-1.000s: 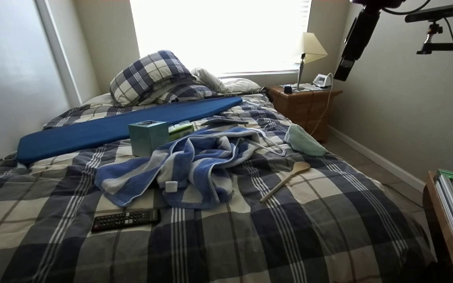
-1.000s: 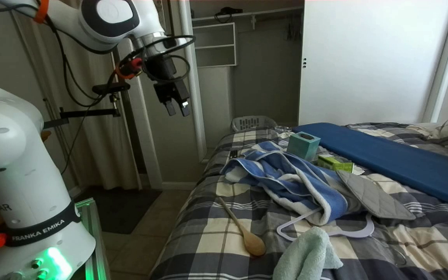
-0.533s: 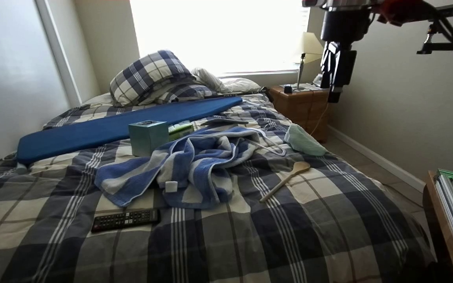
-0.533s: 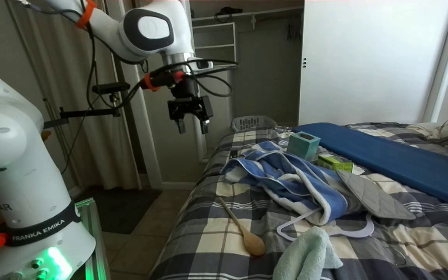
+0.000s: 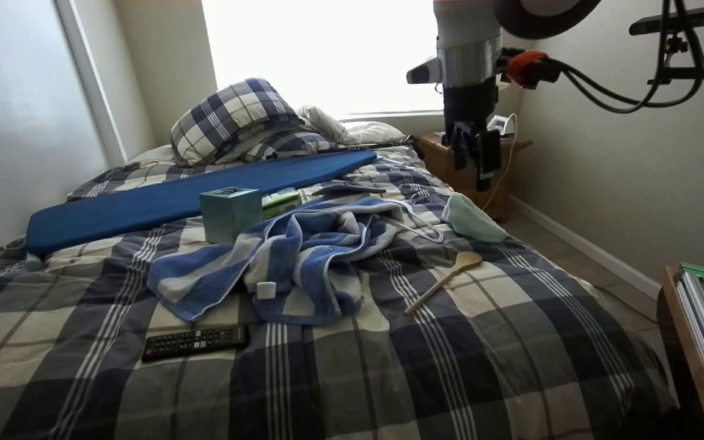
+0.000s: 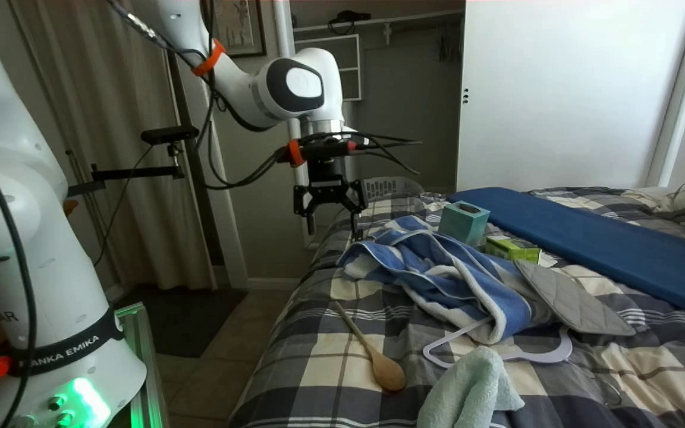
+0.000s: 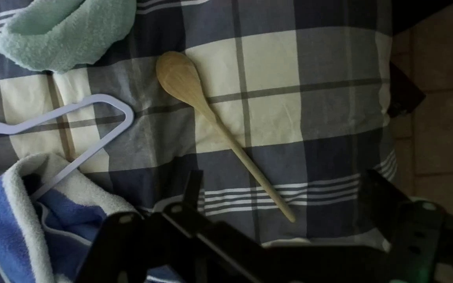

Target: Put the wooden spoon in the blue box.

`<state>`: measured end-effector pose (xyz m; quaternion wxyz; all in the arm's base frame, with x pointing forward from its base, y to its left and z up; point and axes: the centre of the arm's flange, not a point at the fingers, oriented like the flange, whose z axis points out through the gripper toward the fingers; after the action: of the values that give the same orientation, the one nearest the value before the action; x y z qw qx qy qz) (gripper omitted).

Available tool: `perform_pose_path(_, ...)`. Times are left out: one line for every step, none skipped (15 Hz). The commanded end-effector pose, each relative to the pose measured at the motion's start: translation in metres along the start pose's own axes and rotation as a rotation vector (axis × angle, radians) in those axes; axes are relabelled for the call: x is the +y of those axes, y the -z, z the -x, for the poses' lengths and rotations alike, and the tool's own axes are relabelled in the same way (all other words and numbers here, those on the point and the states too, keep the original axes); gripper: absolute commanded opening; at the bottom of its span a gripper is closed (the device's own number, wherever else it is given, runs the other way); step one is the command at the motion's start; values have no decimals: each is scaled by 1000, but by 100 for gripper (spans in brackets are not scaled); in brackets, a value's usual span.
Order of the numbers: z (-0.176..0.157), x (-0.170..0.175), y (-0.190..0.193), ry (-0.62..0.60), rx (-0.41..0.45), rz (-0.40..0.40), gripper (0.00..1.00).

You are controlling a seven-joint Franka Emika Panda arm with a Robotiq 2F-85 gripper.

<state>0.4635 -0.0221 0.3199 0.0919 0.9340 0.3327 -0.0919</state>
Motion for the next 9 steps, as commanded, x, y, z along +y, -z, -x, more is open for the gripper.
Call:
perform_pose_path(-4,9,-8,18,-15,5,100)
perform_pose_path(-7,13,-16,19,-26,-2,100)
perform_pose_path(-8,13,-18,20,-30,-5,100)
perform_pose_path(-8,13,-18,21,-30,-5,100)
perform_pose_path(-8,12,-16,22,-27,-2,100)
perform_pose_path(-9,11,-13,23,-23,2,100)
perform_pose_path(-9,11,-12,23,-21,3,100)
perform_pose_path(-8,11,-12,22,-20,4,100)
perform_pose_path(-9,11,-12,23,-20,4,100)
